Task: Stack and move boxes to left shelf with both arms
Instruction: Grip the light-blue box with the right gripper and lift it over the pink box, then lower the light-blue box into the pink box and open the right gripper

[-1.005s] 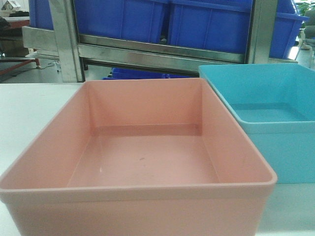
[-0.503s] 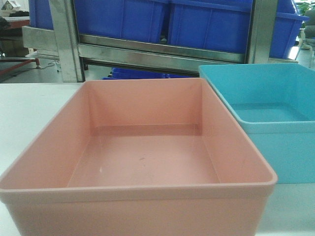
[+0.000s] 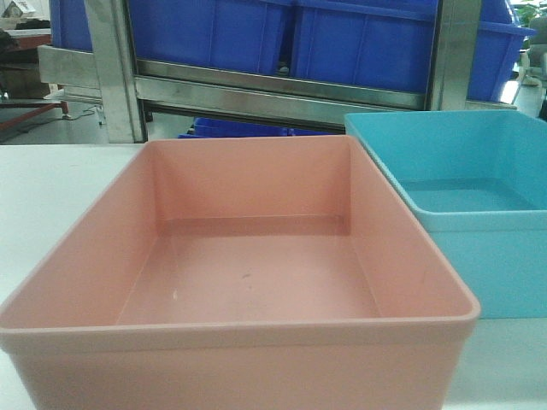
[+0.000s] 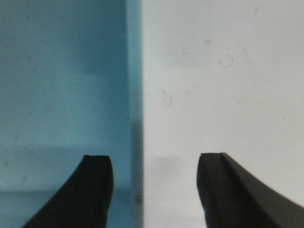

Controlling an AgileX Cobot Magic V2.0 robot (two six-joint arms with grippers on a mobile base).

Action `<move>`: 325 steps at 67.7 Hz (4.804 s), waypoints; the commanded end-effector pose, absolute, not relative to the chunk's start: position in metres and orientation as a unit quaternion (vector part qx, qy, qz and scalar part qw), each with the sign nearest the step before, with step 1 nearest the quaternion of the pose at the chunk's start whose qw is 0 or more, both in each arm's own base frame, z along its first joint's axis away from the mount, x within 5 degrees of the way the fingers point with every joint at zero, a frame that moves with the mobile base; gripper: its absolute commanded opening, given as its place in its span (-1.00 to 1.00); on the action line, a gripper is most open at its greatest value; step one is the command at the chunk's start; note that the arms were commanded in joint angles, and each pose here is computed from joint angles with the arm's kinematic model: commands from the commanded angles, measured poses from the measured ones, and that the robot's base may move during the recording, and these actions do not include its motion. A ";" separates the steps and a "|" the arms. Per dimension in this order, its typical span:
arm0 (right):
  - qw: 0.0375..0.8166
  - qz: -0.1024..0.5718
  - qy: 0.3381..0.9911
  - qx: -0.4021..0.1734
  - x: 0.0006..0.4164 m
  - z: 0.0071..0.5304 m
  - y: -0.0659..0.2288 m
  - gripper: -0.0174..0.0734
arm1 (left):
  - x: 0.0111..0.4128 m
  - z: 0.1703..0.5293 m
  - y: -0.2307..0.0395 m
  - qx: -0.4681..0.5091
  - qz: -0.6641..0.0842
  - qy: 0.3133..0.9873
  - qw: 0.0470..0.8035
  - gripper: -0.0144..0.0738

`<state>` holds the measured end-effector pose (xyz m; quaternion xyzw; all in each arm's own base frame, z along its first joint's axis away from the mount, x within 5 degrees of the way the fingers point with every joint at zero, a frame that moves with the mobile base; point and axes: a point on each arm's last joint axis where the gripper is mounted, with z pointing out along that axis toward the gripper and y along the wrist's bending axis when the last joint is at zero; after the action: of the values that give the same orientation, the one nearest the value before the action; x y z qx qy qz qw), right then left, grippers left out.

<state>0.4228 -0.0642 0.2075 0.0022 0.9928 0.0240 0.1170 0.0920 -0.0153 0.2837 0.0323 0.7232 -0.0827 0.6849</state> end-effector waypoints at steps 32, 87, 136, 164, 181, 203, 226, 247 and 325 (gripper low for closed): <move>0.172 0.003 0.985 -0.001 0.416 0.257 -0.074 -0.49 | 0.092 0.300 -0.014 0.026 -0.080 0.686 0.722 0.20; 0.195 0.094 0.971 0.104 0.343 0.364 -0.061 -0.49 | 0.092 0.300 -0.014 0.026 -0.080 0.686 0.722 0.20; 0.148 0.160 0.975 0.033 0.312 0.372 0.087 -0.49 | 0.092 0.300 -0.014 0.026 -0.080 0.686 0.722 0.20; 0.168 0.188 0.967 0.028 0.283 0.362 0.143 -0.49 | 0.092 0.300 -0.014 0.026 -0.080 0.686 0.722 0.20; 0.171 0.192 0.966 0.017 0.277 0.355 0.154 -0.49 | 0.092 0.300 -0.014 0.026 -0.080 0.686 0.722 0.20; 0.183 0.200 0.962 0.026 0.285 0.349 0.160 -0.49 | 0.092 0.300 -0.014 0.026 -0.080 0.686 0.722 0.20; 0.185 0.197 0.962 0.020 0.288 0.342 0.161 -0.49 | 0.092 0.300 -0.014 0.026 -0.080 0.686 0.722 0.20; 0.187 0.194 0.963 0.012 0.289 0.334 0.161 -0.49 | 0.092 0.300 -0.014 0.026 -0.080 0.687 0.722 0.20; 0.199 0.211 0.957 0.011 0.290 0.335 0.168 -0.49 | 0.092 0.300 -0.014 0.026 -0.080 0.687 0.722 0.20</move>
<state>0.2910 0.1669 0.3057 0.0076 0.9766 0.1636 0.1393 0.0920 -0.0153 0.2837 0.0323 0.7232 -0.0827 0.6849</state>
